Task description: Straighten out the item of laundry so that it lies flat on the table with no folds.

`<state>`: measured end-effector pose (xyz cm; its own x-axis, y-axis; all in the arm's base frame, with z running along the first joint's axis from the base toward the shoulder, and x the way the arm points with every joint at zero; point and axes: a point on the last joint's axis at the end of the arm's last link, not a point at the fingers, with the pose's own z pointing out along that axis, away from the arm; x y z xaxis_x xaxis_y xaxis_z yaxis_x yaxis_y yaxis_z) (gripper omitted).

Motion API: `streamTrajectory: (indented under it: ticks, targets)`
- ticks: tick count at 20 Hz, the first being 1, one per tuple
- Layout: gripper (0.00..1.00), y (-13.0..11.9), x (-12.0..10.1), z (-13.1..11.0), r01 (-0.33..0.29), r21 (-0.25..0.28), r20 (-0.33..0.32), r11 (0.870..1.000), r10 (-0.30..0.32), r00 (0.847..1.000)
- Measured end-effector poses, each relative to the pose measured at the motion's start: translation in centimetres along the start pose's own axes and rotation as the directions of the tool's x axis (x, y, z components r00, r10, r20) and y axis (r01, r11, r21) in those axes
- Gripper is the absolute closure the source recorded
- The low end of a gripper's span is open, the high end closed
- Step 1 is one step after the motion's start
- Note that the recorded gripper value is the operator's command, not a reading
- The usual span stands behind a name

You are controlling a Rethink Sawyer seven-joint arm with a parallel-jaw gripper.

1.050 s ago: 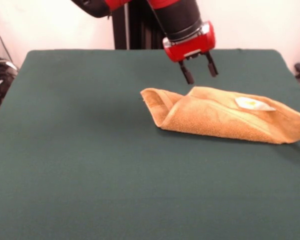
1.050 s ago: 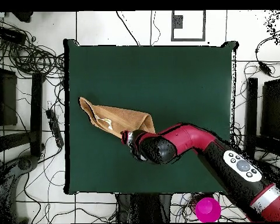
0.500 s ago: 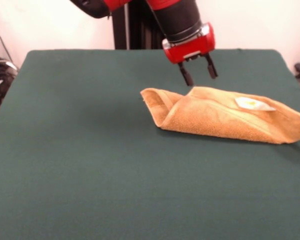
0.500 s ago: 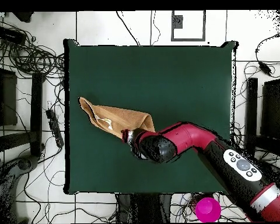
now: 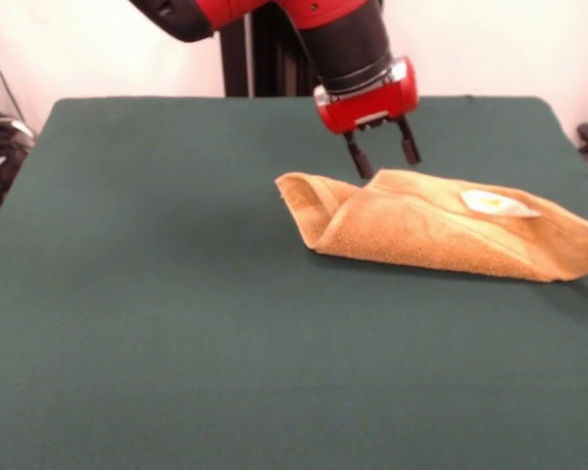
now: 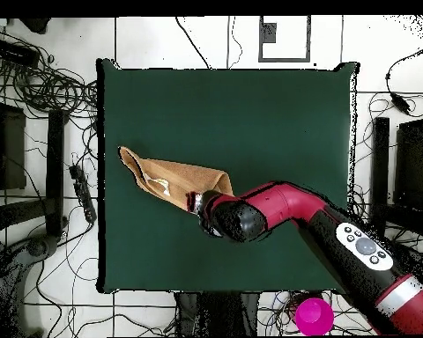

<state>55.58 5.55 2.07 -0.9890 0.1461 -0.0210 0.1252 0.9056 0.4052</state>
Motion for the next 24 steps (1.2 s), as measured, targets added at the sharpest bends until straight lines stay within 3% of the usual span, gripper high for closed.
streamTrajectory:
  ticks: [11, 24]
  targets:
    - [0.0, -0.8, -0.1, 0.3, -0.009, 0.021, -0.005, 1.0, 0.009, 1.0]
    - [0.0, -1.1, 2.1, 1.7, -0.023, 0.034, -0.11, 0.999, 0.026, 0.994]
